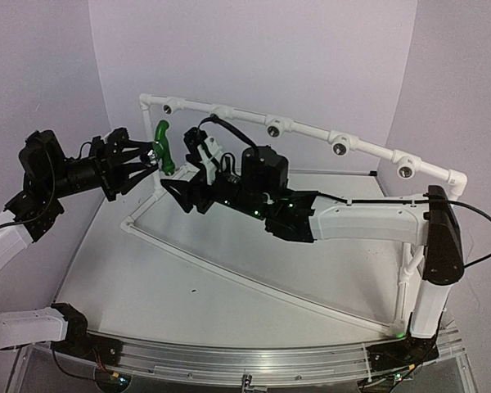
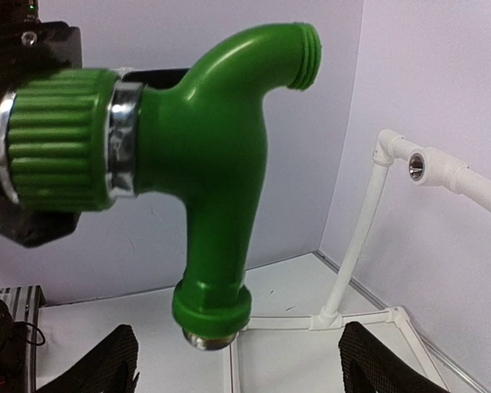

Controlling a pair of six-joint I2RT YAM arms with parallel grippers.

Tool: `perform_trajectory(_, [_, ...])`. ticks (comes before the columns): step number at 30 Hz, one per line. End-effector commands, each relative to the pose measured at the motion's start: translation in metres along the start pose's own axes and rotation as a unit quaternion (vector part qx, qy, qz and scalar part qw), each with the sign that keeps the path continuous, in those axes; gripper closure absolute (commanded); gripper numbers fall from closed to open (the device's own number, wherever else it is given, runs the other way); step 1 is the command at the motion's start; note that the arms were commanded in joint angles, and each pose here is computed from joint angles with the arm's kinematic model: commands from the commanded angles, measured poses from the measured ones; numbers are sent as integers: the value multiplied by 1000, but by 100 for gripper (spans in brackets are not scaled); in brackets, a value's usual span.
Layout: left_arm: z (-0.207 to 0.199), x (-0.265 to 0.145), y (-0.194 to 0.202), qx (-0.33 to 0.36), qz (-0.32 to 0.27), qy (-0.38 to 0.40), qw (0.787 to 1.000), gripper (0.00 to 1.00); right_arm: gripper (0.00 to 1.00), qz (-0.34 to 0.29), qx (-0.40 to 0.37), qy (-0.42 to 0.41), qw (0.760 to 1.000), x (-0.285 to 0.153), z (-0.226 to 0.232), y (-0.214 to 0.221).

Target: Install the water faucets

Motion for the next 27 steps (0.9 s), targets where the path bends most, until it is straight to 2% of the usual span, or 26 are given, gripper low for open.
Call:
perform_trajectory(1, [-2, 0, 7, 4, 20, 22, 1000, 100, 21, -50, -4, 8, 999, 9, 1, -24])
perform_trajectory(4, [2, 1, 8, -2, 22, 20, 1000, 100, 25, -53, -4, 5, 999, 12, 1, -23])
perform_trajectory(7, [4, 2, 7, -3, 23, 19, 1000, 100, 36, -54, -9, -1, 998, 14, 3, -23])
perform_trajectory(15, [6, 3, 7, 1, 23, 21, 1000, 100, 66, -47, -17, -16, 999, 13, 6, -17])
perform_trajectory(19, [6, 1, 6, 11, 14, 17, 1000, 100, 89, -46, -19, -23, 999, 11, 8, -17])
perform_trajectory(21, [11, -1, 7, 10, 9, -7, 1000, 87, 100, -44, -23, -21, 999, 8, 8, -18])
perform_trajectory(23, [15, -5, 8, 21, -1, -55, 998, 57, 100, -40, -29, -11, 999, 1, 5, -21])
perform_trajectory(27, [0, -14, 9, 74, -10, -108, 991, 19, 100, -3, -63, 0, 998, -24, 2, -21])
Point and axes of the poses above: each gripper's point midway between its finger pads, its own x axis out along the fingers, its own z axis along the line the jaws close on, y = z × x, the point moved 5 cm from there along -x, back along the fingers, and after that the axes turned 9 degrees about x, right-handed, at the moved point
